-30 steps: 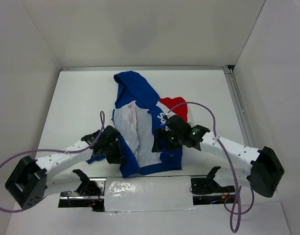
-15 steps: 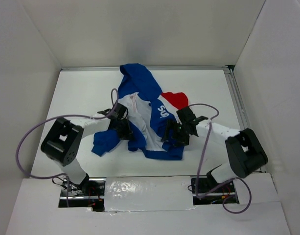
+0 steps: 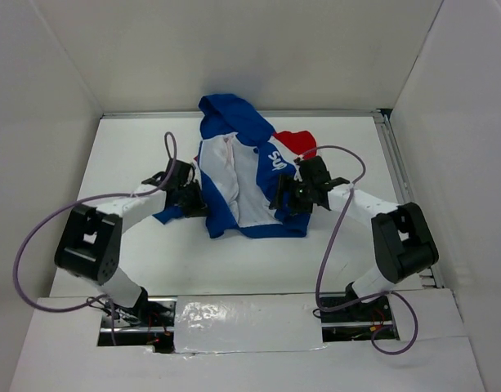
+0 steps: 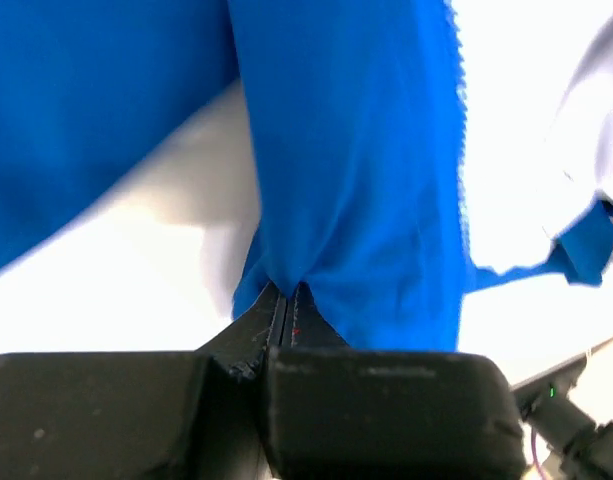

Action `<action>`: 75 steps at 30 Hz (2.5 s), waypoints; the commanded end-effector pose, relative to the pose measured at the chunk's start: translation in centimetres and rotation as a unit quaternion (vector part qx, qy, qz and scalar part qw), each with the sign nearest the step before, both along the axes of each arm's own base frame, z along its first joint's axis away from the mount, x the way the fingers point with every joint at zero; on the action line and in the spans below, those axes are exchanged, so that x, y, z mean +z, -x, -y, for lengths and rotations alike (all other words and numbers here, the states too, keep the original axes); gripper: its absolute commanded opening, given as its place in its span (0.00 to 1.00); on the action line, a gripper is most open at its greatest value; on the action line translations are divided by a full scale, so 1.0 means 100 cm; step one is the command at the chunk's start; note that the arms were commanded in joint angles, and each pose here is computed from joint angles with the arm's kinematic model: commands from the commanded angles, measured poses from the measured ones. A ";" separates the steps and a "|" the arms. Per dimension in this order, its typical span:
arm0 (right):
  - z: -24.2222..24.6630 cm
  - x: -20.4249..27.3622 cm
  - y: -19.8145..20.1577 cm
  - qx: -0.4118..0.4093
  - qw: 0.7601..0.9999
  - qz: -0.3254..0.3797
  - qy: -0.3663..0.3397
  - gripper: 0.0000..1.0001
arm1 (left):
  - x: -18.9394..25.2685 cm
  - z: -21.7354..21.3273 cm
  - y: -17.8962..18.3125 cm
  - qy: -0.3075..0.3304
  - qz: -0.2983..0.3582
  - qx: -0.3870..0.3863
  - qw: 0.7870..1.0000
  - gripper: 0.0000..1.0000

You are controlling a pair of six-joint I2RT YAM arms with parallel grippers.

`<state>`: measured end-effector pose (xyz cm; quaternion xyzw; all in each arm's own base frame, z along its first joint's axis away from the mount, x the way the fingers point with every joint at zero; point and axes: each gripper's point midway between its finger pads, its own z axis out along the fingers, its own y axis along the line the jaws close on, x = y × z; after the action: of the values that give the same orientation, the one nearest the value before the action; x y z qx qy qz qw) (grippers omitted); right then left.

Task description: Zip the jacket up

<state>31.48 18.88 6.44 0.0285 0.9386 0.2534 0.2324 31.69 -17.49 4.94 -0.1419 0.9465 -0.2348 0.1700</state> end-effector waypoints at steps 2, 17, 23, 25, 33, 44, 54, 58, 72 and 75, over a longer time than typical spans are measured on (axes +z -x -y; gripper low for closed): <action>-0.014 0.004 -0.004 0.036 0.998 0.031 0.037 0.86 | 0.025 -0.002 0.025 0.014 0.001 -0.008 1.000 0.04; 0.010 0.003 -0.034 -0.035 0.958 0.085 0.273 0.58 | 0.065 -0.023 0.096 0.047 0.037 0.009 0.998 0.99; -0.012 -0.003 -0.026 0.001 0.961 0.063 0.269 0.00 | 0.061 -0.025 0.111 0.053 0.023 0.022 0.998 0.99; -0.012 0.007 -0.015 -0.002 0.960 0.052 0.275 0.00 | 0.061 -0.027 0.113 0.047 0.014 0.039 0.998 0.99; -0.057 0.030 0.080 0.066 0.980 -0.014 0.186 0.00 | 0.065 -0.026 0.126 0.048 0.005 0.048 0.998 0.99; -0.138 0.019 0.116 0.160 0.984 -0.042 0.068 0.50 | 0.067 -0.026 0.144 0.046 -0.018 0.055 0.997 0.99; -0.097 0.043 0.130 0.036 0.998 0.004 0.053 0.74 | 0.070 -0.012 0.147 0.069 -0.005 0.025 0.997 0.99; -0.094 0.018 0.126 -0.010 0.997 -0.017 0.078 0.74 | 0.066 -0.010 0.150 0.068 -0.006 0.017 0.998 0.99; -0.120 -0.035 0.114 -0.071 0.987 -0.056 0.130 0.73 | 0.061 -0.005 0.160 0.080 -0.005 -0.001 0.997 0.99; -0.117 -0.047 0.116 -0.083 0.983 -0.066 0.152 0.73 | 0.060 -0.007 0.161 0.074 -0.005 0.002 0.997 0.99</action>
<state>19.17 29.71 2.12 0.0618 0.9773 0.0927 0.1803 15.73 -16.66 10.55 -0.1559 0.9301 -0.2969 0.1500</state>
